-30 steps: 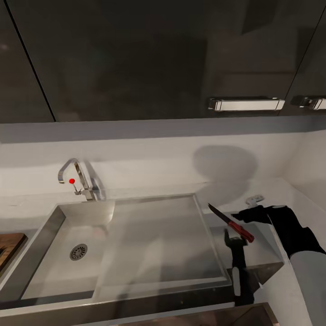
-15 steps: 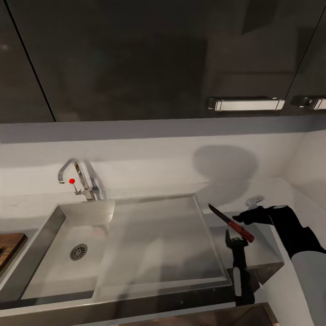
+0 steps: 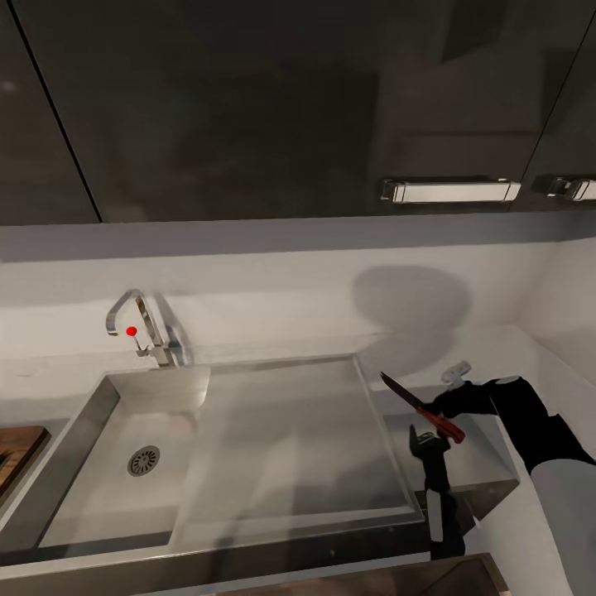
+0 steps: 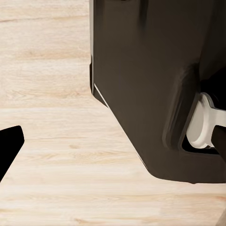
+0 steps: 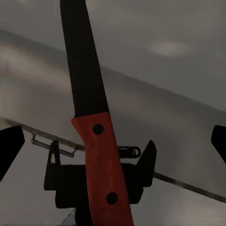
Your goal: In the kitchen, take the Vidalia onion out of the sink, dice it on the chopping board with the paring knife, put the diced onion into the bowl on the countertop, then place both the paring knife and the chopping board into the sink.
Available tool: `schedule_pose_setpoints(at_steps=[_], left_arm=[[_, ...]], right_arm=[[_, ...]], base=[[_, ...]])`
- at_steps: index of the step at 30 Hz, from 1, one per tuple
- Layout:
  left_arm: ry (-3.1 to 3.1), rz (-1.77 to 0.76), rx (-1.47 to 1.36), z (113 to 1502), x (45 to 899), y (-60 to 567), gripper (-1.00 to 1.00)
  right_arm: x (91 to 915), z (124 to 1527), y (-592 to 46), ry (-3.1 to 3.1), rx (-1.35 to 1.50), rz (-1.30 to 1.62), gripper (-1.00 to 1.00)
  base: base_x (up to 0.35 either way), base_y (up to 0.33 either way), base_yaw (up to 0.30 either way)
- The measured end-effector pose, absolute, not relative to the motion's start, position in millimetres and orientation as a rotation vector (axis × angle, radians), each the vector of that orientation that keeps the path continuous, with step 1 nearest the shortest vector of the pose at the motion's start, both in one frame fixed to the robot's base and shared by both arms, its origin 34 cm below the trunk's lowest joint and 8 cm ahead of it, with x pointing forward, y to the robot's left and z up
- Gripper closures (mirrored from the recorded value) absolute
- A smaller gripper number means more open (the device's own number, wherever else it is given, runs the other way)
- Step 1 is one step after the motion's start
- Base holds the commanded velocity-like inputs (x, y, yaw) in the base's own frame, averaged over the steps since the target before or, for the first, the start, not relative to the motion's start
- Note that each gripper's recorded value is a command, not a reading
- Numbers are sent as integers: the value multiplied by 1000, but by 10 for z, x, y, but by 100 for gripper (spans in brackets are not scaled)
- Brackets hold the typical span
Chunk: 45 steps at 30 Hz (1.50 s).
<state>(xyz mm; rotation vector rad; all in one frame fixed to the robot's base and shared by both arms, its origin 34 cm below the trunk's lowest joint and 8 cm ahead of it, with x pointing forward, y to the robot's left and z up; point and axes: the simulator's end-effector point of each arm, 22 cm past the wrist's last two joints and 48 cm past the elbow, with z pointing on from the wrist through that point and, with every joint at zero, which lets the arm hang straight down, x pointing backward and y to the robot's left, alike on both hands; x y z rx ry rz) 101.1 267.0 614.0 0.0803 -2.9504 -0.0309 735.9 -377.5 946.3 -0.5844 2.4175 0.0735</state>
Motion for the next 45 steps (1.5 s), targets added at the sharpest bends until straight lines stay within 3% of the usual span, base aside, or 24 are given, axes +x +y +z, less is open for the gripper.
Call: schedule_pose_setpoints(at_steps=[45], left_arm=[[-2952,-33,81,6139,1016,2676,-100]], right_arm=[[7007,9185,-3874,2518,-566,237,-100]], base=[[0,0,0]])
